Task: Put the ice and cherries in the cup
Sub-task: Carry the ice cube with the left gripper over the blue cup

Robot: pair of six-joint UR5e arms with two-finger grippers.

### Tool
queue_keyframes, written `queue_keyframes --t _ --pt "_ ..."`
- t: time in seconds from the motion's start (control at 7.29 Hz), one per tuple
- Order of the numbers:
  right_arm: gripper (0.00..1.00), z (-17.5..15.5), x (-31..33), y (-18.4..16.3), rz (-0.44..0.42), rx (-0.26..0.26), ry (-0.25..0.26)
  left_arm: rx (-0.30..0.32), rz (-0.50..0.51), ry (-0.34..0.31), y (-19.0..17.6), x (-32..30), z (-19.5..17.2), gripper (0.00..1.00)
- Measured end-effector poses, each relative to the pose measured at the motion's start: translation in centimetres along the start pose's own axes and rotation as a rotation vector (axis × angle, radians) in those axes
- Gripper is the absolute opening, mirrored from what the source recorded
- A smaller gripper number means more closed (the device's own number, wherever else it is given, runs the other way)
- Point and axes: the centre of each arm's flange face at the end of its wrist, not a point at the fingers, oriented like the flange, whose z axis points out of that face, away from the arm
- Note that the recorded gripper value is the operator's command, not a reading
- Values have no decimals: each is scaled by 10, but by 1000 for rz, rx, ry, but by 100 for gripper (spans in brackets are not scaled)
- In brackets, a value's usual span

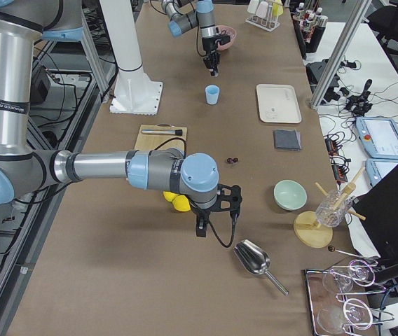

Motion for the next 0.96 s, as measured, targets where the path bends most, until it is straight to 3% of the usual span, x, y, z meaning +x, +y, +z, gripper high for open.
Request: queue_keyframes --t 0.27,0.41,0.55,0.69,0.96 --pt "100 0 0 0 1 0 -3 12 0 -4 12 5 24 0" --pt "100 0 0 0 2 0 -4 17 0 -9 15 3 28 14" --pt "100 0 0 0 2 0 -5 23 0 -15 15 3 30 92" --pt "100 1 0 0 3 -1 -6 29 1 -22 15 1 31 97" --pt "100 1 0 1 4 -1 -7 54 7 -46 19 1 34 97"
